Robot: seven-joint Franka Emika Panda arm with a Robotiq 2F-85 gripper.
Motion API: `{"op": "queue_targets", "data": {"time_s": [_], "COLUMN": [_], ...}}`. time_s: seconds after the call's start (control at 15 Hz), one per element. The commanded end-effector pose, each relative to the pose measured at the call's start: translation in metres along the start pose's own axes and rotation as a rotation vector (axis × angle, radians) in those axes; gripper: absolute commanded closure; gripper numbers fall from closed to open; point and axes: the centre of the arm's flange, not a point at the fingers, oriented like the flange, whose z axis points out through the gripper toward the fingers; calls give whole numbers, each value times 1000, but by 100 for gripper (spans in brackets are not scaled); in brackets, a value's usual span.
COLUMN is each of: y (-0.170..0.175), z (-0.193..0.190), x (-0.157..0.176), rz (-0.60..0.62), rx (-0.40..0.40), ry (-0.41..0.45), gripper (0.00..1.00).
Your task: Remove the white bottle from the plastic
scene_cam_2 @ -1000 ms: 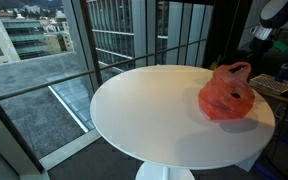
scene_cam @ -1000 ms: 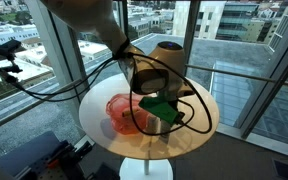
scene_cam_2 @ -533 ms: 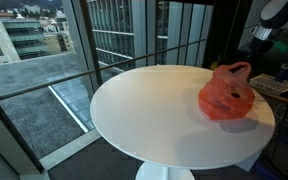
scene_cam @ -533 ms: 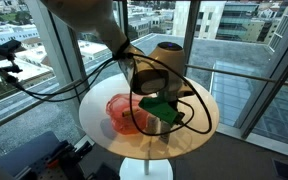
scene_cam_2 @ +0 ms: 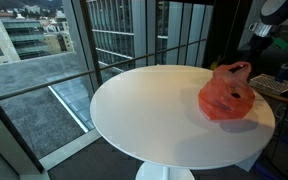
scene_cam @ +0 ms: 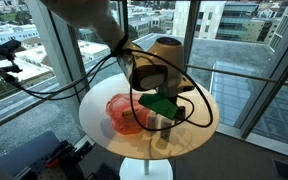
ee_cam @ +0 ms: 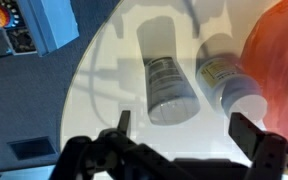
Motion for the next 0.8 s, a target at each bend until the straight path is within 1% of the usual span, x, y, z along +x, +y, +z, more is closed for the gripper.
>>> {"op": "queue_targets", "data": {"time_s": [0.0,0.27,0.53,0.73], "y": [-5,-13,-27,-41], "z": [-31,-59,-89,-105], "x": [-5,-6,-12,-17], "rz": [-42,-70,-84,-78], "rx": [23,48,75,55], "ry": [5,-23,-70,-112], "gripper": [0,0,0,0]}}
